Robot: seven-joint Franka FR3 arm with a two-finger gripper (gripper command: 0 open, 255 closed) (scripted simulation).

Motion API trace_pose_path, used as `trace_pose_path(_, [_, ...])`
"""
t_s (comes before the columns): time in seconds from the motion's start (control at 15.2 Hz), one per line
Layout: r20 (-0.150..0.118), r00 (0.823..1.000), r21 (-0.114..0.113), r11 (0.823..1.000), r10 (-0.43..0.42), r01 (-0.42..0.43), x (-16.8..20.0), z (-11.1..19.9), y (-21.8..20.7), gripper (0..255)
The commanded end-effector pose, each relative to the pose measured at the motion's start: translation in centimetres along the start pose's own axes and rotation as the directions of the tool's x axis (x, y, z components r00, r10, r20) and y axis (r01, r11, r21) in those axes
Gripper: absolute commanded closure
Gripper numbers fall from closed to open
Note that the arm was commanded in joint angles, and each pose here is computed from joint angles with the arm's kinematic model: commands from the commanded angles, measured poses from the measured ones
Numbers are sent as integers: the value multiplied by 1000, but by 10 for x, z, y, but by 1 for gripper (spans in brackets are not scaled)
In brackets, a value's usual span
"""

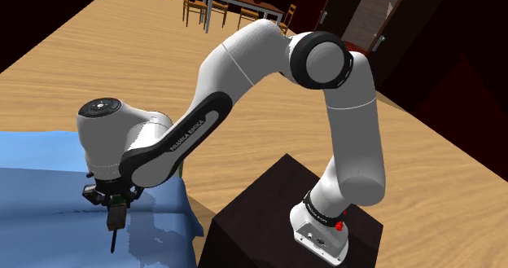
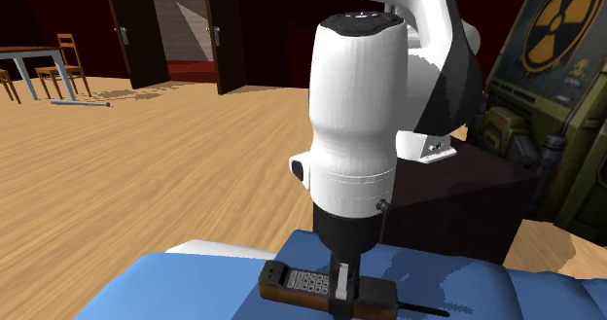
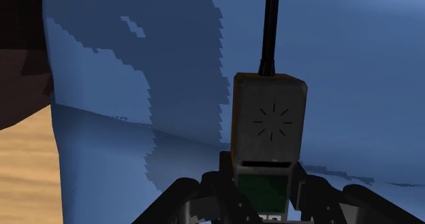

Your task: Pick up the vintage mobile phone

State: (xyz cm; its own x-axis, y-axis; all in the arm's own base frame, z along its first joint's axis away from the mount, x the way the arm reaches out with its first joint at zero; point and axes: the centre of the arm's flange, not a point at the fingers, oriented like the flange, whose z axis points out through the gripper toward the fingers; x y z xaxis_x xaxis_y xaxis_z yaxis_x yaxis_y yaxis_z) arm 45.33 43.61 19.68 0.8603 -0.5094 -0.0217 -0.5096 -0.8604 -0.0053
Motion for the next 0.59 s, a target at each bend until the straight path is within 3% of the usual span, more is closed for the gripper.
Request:
trace_pose_path(0.0, [0, 1000, 0, 1000, 0, 0, -1, -11, 0, 255])
trace_pose_path(0.53, [0, 1000, 0, 1000, 0, 0, -1, -43, 0, 255])
